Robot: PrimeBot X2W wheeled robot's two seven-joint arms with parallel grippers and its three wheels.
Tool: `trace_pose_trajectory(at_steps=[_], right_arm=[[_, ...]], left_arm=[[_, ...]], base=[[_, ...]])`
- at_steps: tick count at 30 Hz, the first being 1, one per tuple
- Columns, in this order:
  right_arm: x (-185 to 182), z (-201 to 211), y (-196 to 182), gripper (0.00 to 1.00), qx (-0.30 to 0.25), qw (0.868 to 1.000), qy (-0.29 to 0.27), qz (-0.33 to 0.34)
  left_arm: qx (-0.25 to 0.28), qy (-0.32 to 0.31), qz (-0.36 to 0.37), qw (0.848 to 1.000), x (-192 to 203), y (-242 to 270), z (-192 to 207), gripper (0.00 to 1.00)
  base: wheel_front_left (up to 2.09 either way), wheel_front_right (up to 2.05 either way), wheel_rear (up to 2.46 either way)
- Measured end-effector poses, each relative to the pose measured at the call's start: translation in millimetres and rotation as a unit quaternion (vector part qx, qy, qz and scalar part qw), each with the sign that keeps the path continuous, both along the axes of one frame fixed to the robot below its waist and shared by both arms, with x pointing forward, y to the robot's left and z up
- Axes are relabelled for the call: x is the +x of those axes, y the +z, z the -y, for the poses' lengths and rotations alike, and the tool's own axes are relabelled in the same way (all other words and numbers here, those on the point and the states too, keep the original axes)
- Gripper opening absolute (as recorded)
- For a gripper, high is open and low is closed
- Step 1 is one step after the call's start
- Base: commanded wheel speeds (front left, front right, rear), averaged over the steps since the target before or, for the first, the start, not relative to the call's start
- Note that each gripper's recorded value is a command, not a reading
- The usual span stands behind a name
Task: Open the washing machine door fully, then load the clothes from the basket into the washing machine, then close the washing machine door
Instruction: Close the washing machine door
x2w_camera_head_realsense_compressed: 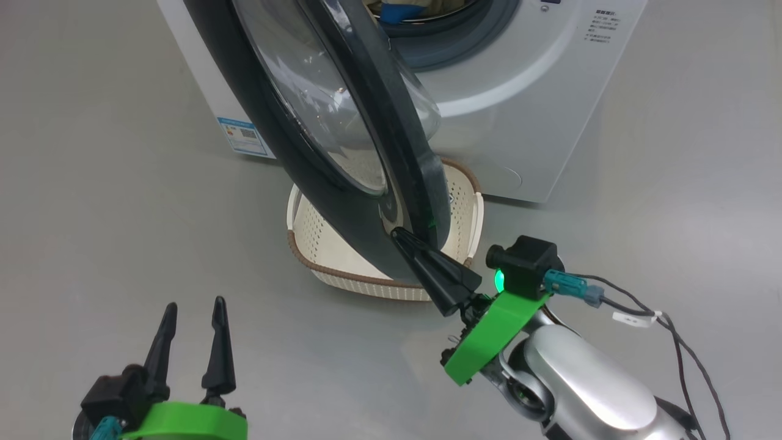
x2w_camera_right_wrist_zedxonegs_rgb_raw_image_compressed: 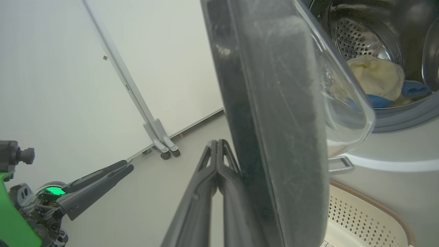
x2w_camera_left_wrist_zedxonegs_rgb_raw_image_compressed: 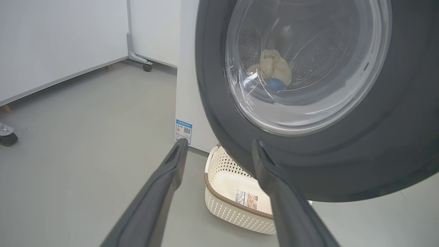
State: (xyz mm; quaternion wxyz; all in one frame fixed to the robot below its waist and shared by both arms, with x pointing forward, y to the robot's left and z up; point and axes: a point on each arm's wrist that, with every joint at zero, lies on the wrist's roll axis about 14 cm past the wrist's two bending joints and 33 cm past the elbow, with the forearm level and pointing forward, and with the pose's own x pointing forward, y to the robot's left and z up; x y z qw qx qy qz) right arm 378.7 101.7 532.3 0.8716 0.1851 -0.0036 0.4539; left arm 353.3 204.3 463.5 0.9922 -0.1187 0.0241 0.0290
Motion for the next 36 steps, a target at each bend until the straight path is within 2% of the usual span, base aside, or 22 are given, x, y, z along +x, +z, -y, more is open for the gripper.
trace_pose_trajectory(at_steps=[36], right_arm=[[75.2,52.9,5.8,0.00,0.024,0.993,-0.111,0.007]], left_arm=[[-0.005,-0.020,-0.016,1.000,27.7,-14.6,11.2,1.00]], base=[[0.00,0.00,0.00]])
